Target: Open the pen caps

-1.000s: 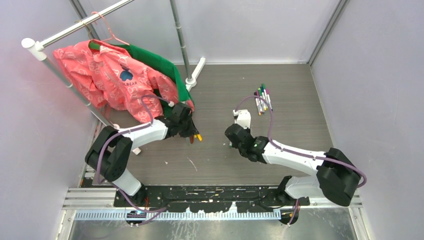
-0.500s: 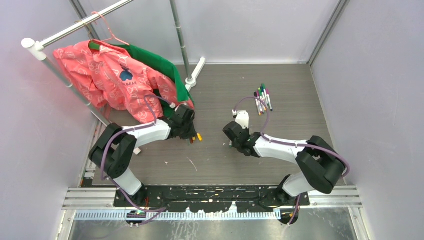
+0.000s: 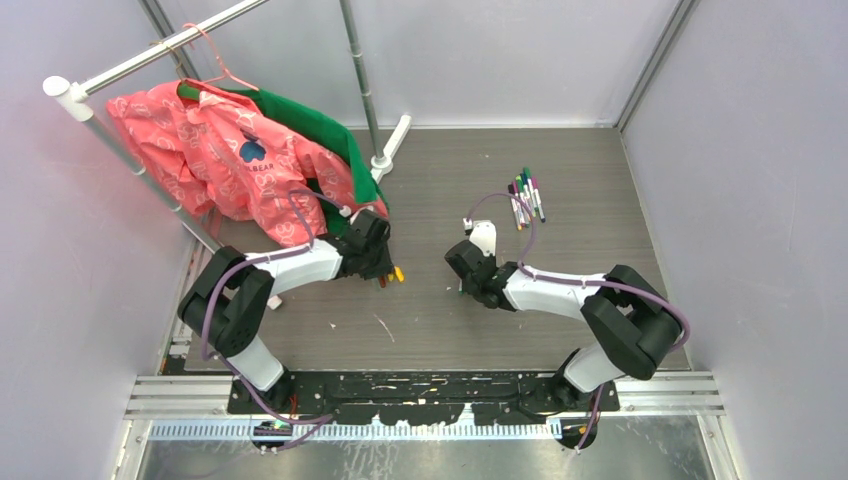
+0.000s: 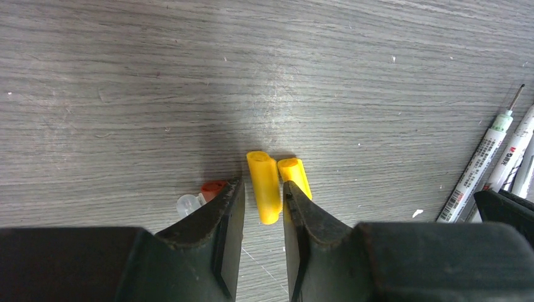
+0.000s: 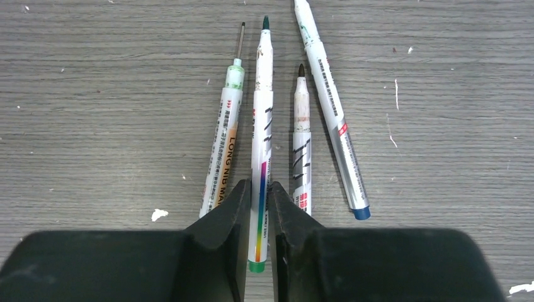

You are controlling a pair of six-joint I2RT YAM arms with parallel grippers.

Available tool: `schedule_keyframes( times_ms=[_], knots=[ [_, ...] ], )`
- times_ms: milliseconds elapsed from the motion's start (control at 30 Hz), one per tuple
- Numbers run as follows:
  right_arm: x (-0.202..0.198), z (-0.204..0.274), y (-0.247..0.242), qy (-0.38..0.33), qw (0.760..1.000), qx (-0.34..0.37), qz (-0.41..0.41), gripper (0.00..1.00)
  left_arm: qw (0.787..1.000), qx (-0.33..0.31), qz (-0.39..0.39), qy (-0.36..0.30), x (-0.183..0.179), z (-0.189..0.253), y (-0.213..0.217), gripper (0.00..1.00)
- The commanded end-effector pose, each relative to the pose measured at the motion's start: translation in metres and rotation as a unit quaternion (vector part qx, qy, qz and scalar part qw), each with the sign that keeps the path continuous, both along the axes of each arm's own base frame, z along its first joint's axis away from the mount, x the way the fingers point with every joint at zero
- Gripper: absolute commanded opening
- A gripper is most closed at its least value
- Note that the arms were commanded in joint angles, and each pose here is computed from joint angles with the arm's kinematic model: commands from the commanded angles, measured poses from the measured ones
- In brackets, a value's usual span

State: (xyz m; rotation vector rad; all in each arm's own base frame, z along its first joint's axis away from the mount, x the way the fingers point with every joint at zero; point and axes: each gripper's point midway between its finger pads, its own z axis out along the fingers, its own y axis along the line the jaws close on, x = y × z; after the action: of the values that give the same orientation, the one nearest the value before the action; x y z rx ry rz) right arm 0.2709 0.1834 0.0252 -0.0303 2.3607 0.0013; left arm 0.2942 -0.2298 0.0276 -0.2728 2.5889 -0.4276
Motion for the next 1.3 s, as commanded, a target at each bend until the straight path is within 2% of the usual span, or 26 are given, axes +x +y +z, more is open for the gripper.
schedule_keyframes(
  times_ms=[0,333,633,767,967,1267],
  knots=[
    [0.015,0.016,0.013,-0.025,0.999,0.032,-0.012,0.23,1.000,-0.005,0.003,-0.027,0.012,0.017,-0.006,0.30],
    [0.014,0.021,0.011,-0.025,0.999,0.029,-0.013,0.35,0.999,-0.013,0.011,-0.046,0.011,0.035,-0.004,0.30],
    [0.024,0.074,0.000,-0.073,0.997,0.016,-0.020,0.39,0.992,-0.055,0.013,-0.114,0.016,0.097,-0.007,0.32],
    [0.044,0.091,-0.015,-0.084,0.996,0.007,-0.037,0.41,0.985,-0.090,0.001,-0.147,0.015,0.123,-0.015,0.42],
    [0.095,0.098,-0.050,-0.082,0.995,-0.006,-0.062,0.44,0.976,-0.130,-0.025,-0.172,0.010,0.140,-0.025,0.56],
    [0.162,0.076,-0.088,-0.052,0.995,-0.020,-0.088,0.48,0.969,-0.155,-0.041,-0.186,0.010,0.146,-0.035,0.58]
  ],
)
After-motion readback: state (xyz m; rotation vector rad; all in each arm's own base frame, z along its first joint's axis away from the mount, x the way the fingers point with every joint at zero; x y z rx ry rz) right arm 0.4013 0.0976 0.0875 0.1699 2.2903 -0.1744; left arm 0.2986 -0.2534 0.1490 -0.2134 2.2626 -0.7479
